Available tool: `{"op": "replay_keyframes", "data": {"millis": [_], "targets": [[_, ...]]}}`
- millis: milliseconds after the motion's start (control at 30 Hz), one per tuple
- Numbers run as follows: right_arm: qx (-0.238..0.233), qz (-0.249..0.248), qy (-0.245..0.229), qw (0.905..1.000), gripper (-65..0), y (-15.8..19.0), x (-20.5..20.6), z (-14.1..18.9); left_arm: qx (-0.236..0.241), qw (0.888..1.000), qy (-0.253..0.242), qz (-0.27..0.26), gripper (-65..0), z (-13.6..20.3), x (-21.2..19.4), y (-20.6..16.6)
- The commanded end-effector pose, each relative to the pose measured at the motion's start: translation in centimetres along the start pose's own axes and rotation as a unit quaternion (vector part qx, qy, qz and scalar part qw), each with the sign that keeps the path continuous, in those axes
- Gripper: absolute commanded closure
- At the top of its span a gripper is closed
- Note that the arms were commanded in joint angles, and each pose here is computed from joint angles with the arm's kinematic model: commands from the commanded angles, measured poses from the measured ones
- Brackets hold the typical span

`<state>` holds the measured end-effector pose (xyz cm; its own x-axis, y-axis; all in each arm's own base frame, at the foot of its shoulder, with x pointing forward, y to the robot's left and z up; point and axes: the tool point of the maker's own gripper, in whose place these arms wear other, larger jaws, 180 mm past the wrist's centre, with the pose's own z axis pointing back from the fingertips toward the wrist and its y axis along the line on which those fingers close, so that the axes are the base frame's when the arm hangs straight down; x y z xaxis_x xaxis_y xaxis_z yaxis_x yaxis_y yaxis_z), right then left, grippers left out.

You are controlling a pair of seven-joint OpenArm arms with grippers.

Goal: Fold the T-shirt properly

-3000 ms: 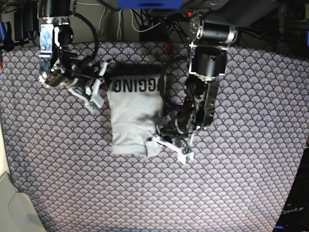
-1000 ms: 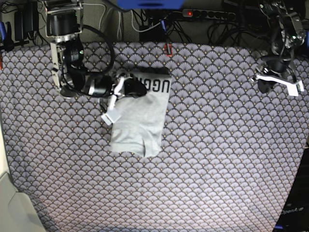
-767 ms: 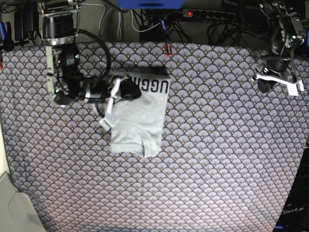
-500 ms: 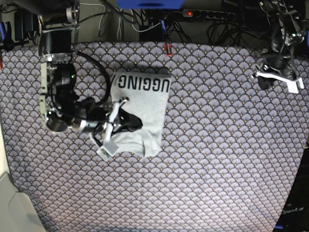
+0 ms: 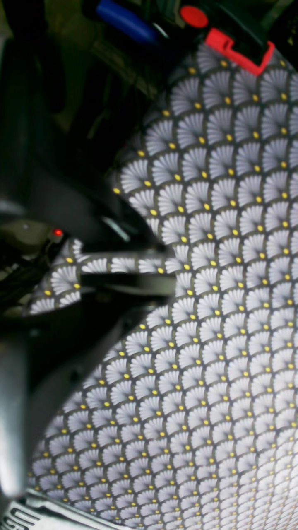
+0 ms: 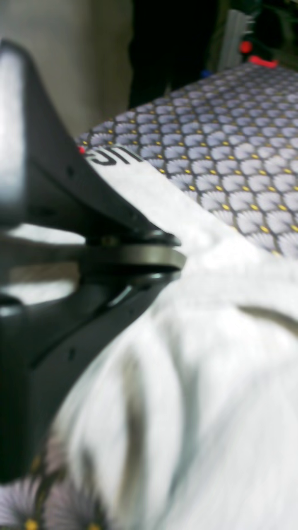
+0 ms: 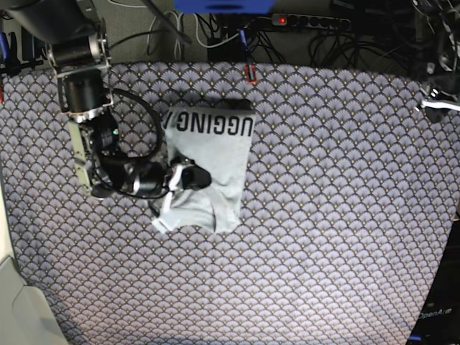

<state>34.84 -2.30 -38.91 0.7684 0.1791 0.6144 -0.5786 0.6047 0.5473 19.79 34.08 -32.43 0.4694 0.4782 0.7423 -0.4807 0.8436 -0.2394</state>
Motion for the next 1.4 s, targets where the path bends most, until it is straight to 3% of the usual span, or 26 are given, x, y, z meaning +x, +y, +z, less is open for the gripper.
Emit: {"op": "replay_keyframes", "data": {"millis": [0,67,200,333,433,633,933,1067,1233,1367], "targets": [[0.006,0.016,-0.026,0.9995,0.0,0.4,2.2,0.5,0.0,1.0,-0.029,-0.006,-6.3,0.4,1.8,0.1],[0.002,0.022,-0.022,0.9995,0.0,0.2,2.3,0.8,0.001,1.0,-0.03,-0.006,-6.3,0.5,1.8,0.2],[-0.001,0.083,-0.021,0.9964,0.0,2.1,4.0,2.2,0.001,0.999,-0.034,-0.025,-6.3,0.5,2.8,0.4],[-0.004,0.145,0.003,0.9894,0.0,4.8,3.3,3.3,-0.029,0.995,-0.029,-0.095,-6.3,0.8,3.3,-0.2],[0.002,0.176,0.008,0.9844,0.0,7.6,0.8,4.2,-0.042,0.987,0.014,-0.153,-6.3,1.2,2.2,0.0],[0.018,0.203,0.023,0.9788,0.0,12.1,-4.7,6.1,-0.053,0.977,0.066,-0.196,-6.2,1.7,0.4,0.0],[0.055,0.137,0.08,0.9858,0.0,16.0,-13.6,7.2,-0.052,0.955,0.158,-0.246,-6.0,5.0,-5.4,2.3],[0.073,0.097,0.081,0.9893,0.0,17.5,-16.2,7.4,-0.054,0.932,0.228,-0.275,-6.0,6.3,-10.0,4.2],[0.039,0.068,0.136,0.9876,0.0,17.0,-22.0,8.3,-0.059,0.916,0.279,-0.281,-5.8,6.9,-18.3,5.4],[-0.012,0.044,0.204,0.9778,0.0,15.3,-28.9,8.8,-0.076,0.896,0.345,-0.268,-5.7,7.3,-27.4,6.6]]}}
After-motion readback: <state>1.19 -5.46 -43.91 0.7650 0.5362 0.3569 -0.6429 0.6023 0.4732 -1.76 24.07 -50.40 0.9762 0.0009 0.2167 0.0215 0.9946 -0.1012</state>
